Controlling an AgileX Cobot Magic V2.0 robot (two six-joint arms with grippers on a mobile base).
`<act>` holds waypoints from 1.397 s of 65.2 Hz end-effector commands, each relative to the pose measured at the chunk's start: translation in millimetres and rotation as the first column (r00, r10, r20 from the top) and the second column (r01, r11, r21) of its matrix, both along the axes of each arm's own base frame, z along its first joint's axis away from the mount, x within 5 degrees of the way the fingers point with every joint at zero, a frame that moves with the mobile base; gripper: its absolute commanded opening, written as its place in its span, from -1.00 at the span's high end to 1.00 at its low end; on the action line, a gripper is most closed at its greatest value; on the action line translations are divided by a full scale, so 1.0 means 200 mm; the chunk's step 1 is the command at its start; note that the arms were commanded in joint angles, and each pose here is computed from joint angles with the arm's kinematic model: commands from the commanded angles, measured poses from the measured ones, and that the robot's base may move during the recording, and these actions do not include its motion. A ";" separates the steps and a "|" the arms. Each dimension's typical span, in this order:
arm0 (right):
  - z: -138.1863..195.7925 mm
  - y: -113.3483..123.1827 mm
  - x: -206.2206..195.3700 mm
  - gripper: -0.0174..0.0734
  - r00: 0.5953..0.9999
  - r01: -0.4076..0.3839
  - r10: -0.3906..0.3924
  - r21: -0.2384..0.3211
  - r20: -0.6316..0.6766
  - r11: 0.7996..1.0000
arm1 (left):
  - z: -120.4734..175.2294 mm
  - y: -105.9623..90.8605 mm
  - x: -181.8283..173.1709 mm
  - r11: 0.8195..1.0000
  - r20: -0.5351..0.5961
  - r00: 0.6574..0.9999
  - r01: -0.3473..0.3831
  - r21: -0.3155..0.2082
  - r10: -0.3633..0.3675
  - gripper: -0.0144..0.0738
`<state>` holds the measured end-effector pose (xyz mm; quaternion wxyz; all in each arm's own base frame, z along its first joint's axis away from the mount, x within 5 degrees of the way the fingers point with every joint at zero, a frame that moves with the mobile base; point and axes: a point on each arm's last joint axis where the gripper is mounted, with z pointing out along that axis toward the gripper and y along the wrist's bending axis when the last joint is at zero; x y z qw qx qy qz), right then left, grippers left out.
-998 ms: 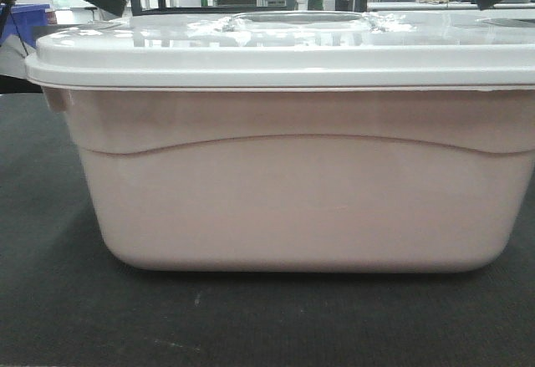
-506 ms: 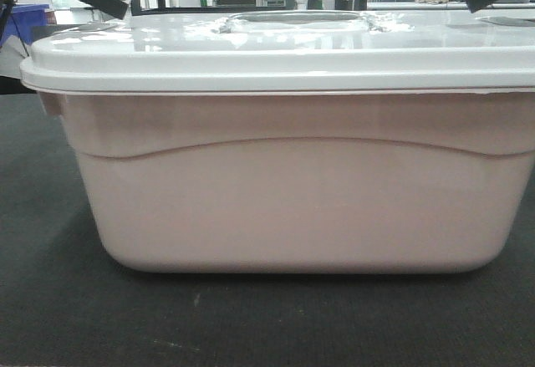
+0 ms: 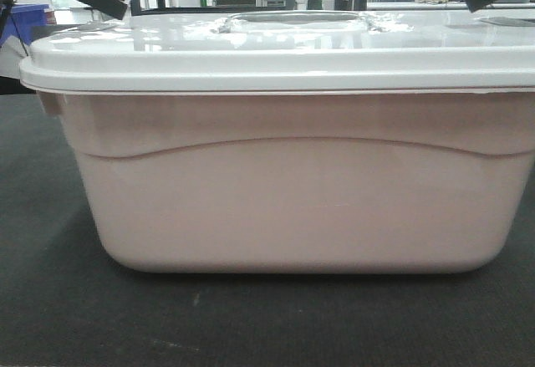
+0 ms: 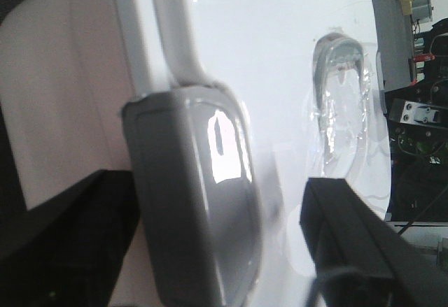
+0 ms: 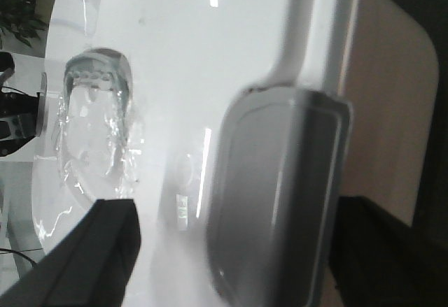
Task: Grab white bin and place on right shelf
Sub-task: 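Lift the pink bin off the table with both grippers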
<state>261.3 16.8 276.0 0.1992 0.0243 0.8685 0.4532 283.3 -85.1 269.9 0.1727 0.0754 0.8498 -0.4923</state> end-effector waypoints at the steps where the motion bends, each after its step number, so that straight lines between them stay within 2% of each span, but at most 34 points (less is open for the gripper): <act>1: 0.10 0.05 -0.04 -0.76 0.996 -0.079 0.075 0.106 0.048 0.991 | 0.10 -0.03 -0.02 0.997 0.050 0.999 0.012 -0.070 -0.008 -0.21; 12: 0.10 0.05 -0.04 -0.73 0.996 -0.080 0.076 0.106 0.048 0.991 | 0.10 -0.03 -0.02 0.997 0.050 0.999 0.012 -0.070 -0.008 -0.19; 24: 0.11 0.05 -0.04 -0.42 0.996 -0.085 0.080 0.109 0.047 0.990 | 0.10 -0.03 -0.02 0.998 0.050 0.999 0.013 -0.068 -0.009 0.03; 31: 0.11 0.05 -0.04 -0.32 0.996 -0.086 0.081 0.109 0.047 0.990 | 0.10 -0.02 -0.02 0.998 0.050 0.999 0.016 -0.060 -0.013 0.07; 44: 0.11 0.05 -0.04 -0.32 0.995 -0.089 0.084 0.111 0.046 0.990 | 0.09 -0.02 -0.02 0.999 0.049 0.998 0.029 -0.042 -0.027 0.08; 52: 0.13 0.05 -0.04 -0.32 0.989 -0.127 0.119 0.102 0.087 0.987 | 0.09 -0.02 -0.03 0.998 0.051 0.998 0.037 -0.044 -0.035 0.08; 61: 0.21 0.05 -0.03 -0.32 0.981 -0.136 0.124 0.078 0.147 0.988 | 0.12 -0.03 -0.03 0.995 0.088 0.993 0.090 -0.052 -0.085 0.08; 71: 0.32 0.05 -0.03 -0.32 0.964 -0.143 0.129 0.045 0.231 0.989 | 0.19 -0.04 -0.03 0.988 0.127 0.983 0.141 -0.070 -0.132 0.08; 91: 0.41 0.06 -0.08 -0.32 0.947 -0.146 0.134 0.019 0.293 0.989 | 0.35 -0.04 0.01 0.985 0.245 0.959 0.162 -0.063 -0.142 0.08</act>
